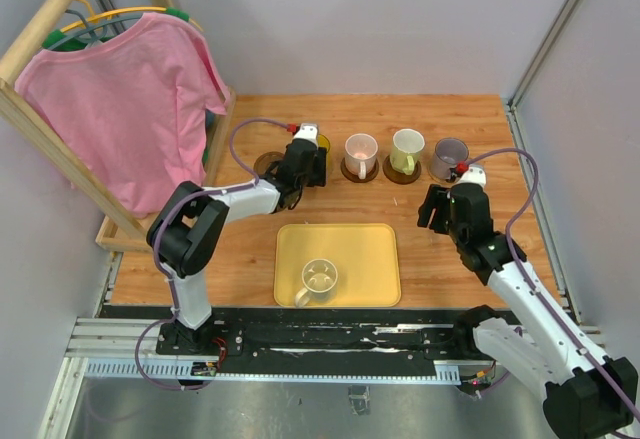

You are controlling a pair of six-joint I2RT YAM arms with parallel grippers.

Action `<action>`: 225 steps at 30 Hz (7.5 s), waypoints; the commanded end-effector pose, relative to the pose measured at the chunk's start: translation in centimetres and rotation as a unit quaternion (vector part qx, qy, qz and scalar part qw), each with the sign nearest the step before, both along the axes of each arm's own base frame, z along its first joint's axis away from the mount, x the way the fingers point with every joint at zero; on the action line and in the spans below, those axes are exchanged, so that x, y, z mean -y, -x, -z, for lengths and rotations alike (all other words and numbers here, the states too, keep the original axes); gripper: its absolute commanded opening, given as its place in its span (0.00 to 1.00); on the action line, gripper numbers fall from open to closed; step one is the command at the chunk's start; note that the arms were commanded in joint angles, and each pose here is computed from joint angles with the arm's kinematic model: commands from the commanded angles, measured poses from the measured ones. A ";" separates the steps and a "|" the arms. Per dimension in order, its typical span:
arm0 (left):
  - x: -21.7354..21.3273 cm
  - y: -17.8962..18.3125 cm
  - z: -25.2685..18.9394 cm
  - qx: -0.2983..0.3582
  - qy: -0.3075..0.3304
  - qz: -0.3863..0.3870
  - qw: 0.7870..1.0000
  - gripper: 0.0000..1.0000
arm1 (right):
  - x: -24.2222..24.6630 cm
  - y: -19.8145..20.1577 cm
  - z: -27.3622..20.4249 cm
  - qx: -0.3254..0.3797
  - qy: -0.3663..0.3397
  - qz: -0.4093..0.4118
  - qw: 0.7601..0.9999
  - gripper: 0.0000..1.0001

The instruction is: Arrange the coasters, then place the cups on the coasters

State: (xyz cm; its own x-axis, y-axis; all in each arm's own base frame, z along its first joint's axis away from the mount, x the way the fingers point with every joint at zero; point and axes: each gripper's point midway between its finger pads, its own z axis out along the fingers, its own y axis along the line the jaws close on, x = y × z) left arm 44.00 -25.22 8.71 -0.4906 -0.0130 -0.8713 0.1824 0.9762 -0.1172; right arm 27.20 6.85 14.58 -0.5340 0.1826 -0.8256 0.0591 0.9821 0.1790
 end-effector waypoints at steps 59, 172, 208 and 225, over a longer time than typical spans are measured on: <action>-0.5 29.7 -2.9 -0.104 -0.016 0.231 0.967 1.00 | 10.4 2.5 -5.3 0.080 0.018 0.206 0.975 0.98; -11.2 3.5 -11.9 0.075 -0.021 -0.090 0.993 0.00 | 6.8 1.4 0.1 0.006 -0.012 0.115 0.993 0.99; -12.1 -2.8 -2.9 -0.028 0.004 -0.118 0.993 0.01 | 5.8 1.5 1.4 -0.018 -0.032 0.100 0.994 0.99; -12.3 -2.1 -1.5 -0.046 -0.001 -0.121 0.992 0.00 | 5.6 1.5 1.8 -0.024 -0.039 0.099 0.994 1.00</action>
State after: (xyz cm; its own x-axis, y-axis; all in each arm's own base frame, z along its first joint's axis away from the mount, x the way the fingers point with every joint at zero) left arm 44.46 -12.84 8.35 -0.6217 -0.0995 -0.7769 -0.0555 0.9950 -0.0831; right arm 25.54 1.41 12.56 -0.5295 0.3267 -0.7828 0.2471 0.9422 0.2261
